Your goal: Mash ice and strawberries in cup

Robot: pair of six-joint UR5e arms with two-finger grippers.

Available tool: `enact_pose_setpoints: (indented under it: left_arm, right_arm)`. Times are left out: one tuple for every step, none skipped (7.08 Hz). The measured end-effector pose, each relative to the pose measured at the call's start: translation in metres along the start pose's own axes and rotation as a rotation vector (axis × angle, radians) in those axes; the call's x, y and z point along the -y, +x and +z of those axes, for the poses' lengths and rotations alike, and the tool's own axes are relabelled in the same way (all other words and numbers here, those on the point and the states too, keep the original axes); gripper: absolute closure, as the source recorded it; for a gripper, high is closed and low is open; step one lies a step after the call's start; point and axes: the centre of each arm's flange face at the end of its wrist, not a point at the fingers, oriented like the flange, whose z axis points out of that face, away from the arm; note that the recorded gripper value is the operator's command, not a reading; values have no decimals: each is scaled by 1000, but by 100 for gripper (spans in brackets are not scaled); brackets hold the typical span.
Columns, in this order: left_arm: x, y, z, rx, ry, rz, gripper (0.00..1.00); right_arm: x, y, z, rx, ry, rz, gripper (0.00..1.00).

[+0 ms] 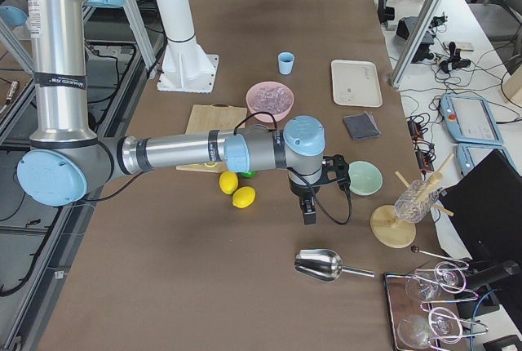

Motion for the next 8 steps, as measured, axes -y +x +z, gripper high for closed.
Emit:
enact_pose_setpoints:
  left_arm:
    - [0, 0, -2, -4, 2, 27, 1]
    - [4, -6, -9, 1, 13, 54, 1]
    - [10, -14, -19, 11, 32, 54, 1]
    - [22, -21, -31, 19, 43, 39, 1]
    - [42, -32, -51, 17, 39, 35, 1]
    - [64, -45, -86, 10, 38, 41, 1]
    - [79, -48, -127, 11, 45, 42, 1]
    - [81, -44, -166, 17, 63, 35, 1]
  right_arm:
    - [2, -2, 0, 1, -1, -1, 0]
    - [6, -5, -1, 3, -8, 1, 0]
    - [9, -8, -2, 3, -18, 5, 0]
    - [9, -9, -1, 3, -24, 8, 0]
    - [8, -8, 0, 4, -26, 8, 0]
    - [6, -8, 1, 6, -29, 7, 0]
    - [4, -6, 3, 6, -33, 5, 0]
    - [2, -4, 5, 6, -37, -1, 0]
